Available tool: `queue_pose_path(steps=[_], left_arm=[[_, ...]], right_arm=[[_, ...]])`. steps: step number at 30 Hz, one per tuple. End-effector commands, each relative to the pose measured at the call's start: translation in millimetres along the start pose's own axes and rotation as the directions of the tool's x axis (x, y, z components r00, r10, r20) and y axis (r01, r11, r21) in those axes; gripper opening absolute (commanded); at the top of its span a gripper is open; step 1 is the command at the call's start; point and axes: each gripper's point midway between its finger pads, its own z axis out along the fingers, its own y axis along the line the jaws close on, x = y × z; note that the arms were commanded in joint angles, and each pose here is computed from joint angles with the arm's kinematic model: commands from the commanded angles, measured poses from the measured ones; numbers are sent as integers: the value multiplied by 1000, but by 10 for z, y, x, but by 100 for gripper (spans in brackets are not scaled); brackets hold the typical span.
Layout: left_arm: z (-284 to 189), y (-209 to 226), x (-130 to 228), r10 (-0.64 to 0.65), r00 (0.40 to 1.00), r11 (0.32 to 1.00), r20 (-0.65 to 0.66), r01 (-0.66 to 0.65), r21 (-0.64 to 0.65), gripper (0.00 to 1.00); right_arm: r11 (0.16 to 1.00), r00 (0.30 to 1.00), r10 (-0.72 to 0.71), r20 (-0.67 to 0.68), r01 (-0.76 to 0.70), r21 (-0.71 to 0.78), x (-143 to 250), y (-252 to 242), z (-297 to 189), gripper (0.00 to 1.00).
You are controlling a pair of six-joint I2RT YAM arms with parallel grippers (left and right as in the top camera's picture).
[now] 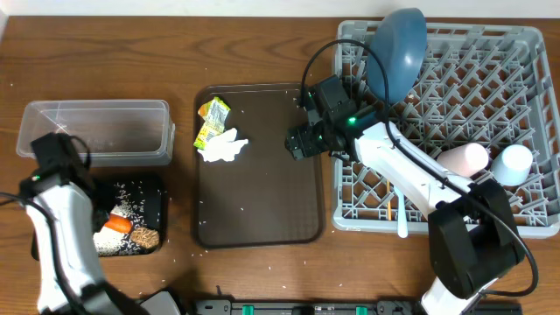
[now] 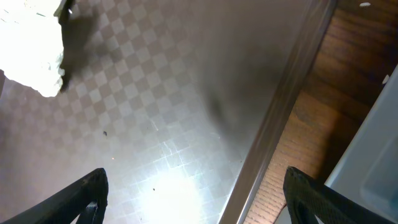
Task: Sort waste into correct bins and load items into the dishwasher rack
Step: 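Carry the carrot left and drop it onto the black tray, then move the left gripper to the yellow wrapper and tissue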
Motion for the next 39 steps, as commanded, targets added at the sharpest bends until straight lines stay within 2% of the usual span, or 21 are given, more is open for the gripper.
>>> queue_pose_path(steps=[1,4,8,10,11,13,18,20,23,25,27,31,34,37,39], left_arm=[[214,-17,100,-96,988,995,-124,100,24,8],[318,-8,91,-154,976,988,-153,157,7,8],[334,-52,32,-158,978,986,-133,163,26,11],[322,-53,26,-157,979,986,-130,162,29,39],[304,-51,26,-152,980,987,-128,157,32,47],[252,-44,18,-126,985,990,-120,132,41,57],[-29,-53,-76,-73,996,993,-60,78,93,61],[-194,-133,-117,-47,999,986,-25,50,156,62],[-530,-562,-124,153,985,914,80,-171,368,63],[-746,-865,-49,292,939,817,183,-345,463,63],[-879,-1117,68,401,873,725,277,-487,487,63],[-964,-1611,446,602,682,507,416,-729,461,64],[-892,-1943,757,703,528,351,477,-840,414,72],[-694,-2119,888,755,446,316,480,-890,329,85],[-557,-2223,985,787,390,270,478,-914,303,94]], right_arm=[[1000,1000,-12,0,12,1,-10,-10,0,84],[1000,1000,-12,-4,12,2,0,-12,0,84],[1000,1000,-11,-10,11,3,14,-16,0,83],[1000,1000,-10,-16,10,5,29,-19,0,83],[1000,1000,-10,-19,10,5,37,-20,0,83],[1000,1000,-9,-24,9,6,50,-23,0,83],[1000,1000,-12,-25,12,6,50,-23,0,84],[1000,1000,-12,-25,13,6,50,-23,0,84],[1000,1000,-12,-24,12,6,50,-23,0,84],[1000,1000,-12,-24,12,7,49,-25,-1,85],[1000,1000,-14,-26,15,26,55,-60,-1,84],[981,983,181,-21,-179,77,65,-242,-24,85],[967,967,252,-23,-251,47,38,-336,-49,84],[958,958,286,-29,-285,28,26,-433,-76,84],[955,954,297,-40,-297,8,34,-455,-91,84]])
